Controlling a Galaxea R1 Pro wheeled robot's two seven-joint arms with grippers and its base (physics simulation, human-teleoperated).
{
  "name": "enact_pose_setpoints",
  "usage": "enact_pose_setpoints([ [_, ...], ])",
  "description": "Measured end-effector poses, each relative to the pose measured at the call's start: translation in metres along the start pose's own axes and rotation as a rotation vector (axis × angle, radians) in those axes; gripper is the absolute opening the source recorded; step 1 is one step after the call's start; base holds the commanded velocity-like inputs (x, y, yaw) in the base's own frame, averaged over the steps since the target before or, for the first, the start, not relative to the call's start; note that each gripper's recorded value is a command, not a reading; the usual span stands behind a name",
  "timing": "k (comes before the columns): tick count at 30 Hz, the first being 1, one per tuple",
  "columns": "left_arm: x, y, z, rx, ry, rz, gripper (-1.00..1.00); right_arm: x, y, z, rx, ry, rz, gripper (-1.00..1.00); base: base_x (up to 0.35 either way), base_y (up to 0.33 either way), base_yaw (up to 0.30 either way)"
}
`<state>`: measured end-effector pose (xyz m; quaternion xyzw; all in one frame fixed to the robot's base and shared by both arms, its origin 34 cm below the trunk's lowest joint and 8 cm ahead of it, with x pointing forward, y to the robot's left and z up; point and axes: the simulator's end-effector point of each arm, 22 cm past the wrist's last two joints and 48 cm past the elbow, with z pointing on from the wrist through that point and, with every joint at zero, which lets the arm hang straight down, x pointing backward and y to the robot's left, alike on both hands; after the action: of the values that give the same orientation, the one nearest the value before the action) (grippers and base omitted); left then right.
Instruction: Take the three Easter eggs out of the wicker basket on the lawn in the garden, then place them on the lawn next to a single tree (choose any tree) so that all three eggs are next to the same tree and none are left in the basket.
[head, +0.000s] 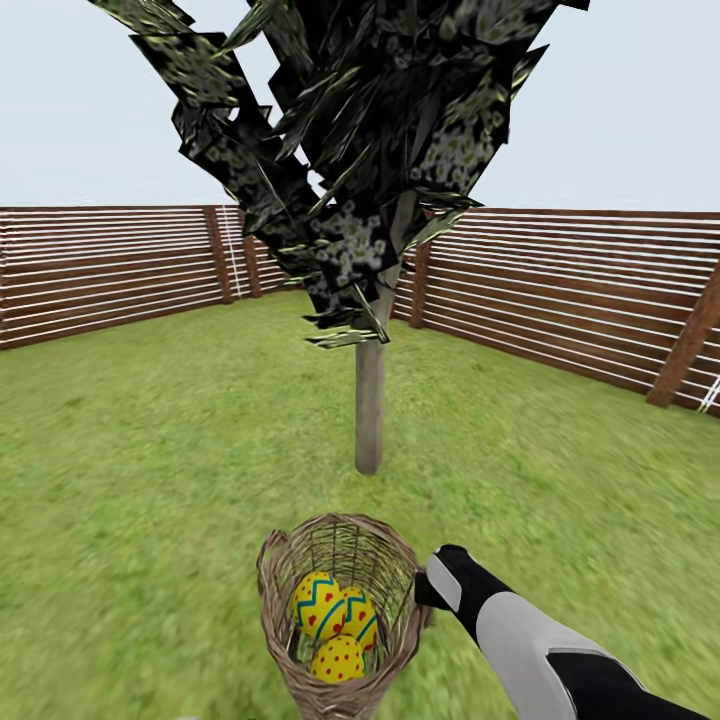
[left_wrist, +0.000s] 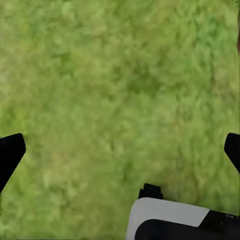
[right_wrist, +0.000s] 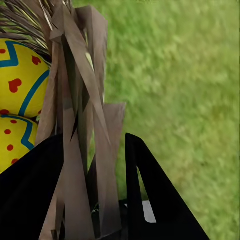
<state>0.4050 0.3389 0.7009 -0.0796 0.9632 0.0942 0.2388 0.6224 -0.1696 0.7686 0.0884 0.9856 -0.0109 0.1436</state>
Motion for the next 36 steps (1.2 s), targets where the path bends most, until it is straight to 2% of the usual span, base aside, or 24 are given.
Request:
enact_pose_setpoints([
  [3, -0.0031, 0.0004, 0.0000, -0.002, -0.014, 0.001, 1.00, -0.0001, 0.0002, 0.0000, -0.001, -0.001, -0.001, -1.00, 0.000, 0.000, 0.273],
  [7, -0.0036, 0.0004, 0.0000, -0.002, -0.016, 0.001, 1.00, -0.0001, 0.0082, -0.0002, -0.039, 0.000, 0.013, -1.00, 0.000, 0.000, 0.091],
  [9, -0.0036, 0.0005, 0.0000, -0.002, -0.016, 0.001, 1.00, -0.0004, 0.0075, -0.0001, -0.034, -0.003, -0.007, -1.00, 0.000, 0.000, 0.180],
  [12, -0.0039, 0.0004, 0.0000, -0.002, -0.018, 0.002, 1.00, -0.0006, 0.0090, -0.0003, -0.042, -0.002, 0.004, -1.00, 0.000, 0.000, 0.232],
  [24, -0.0038, 0.0000, 0.0000, 0.000, -0.018, -0.002, 1.00, -0.0005, 0.0087, -0.0002, -0.039, -0.002, 0.000, -1.00, 0.000, 0.000, 0.256],
  [30, -0.0039, -0.0001, 0.0000, 0.000, -0.018, -0.001, 1.00, -0.0017, 0.0085, -0.0002, -0.039, -0.008, 0.001, -1.00, 0.000, 0.000, 0.043],
  [32, -0.0038, -0.0001, 0.0001, 0.000, -0.017, -0.001, 1.00, -0.0067, 0.0086, 0.0010, -0.043, -0.039, 0.027, -1.00, 0.000, 0.000, 0.002],
  [34, -0.0039, 0.0000, 0.0001, 0.000, -0.018, -0.001, 1.00, -0.0015, 0.0061, 0.0061, -0.028, -0.057, 0.016, -1.00, 0.000, 0.000, 0.000],
  [36, -0.0036, 0.0000, 0.0001, 0.000, -0.017, -0.001, 1.00, -0.0007, 0.0070, 0.0068, -0.034, -0.059, 0.031, -1.00, 0.000, 0.000, 0.000],
])
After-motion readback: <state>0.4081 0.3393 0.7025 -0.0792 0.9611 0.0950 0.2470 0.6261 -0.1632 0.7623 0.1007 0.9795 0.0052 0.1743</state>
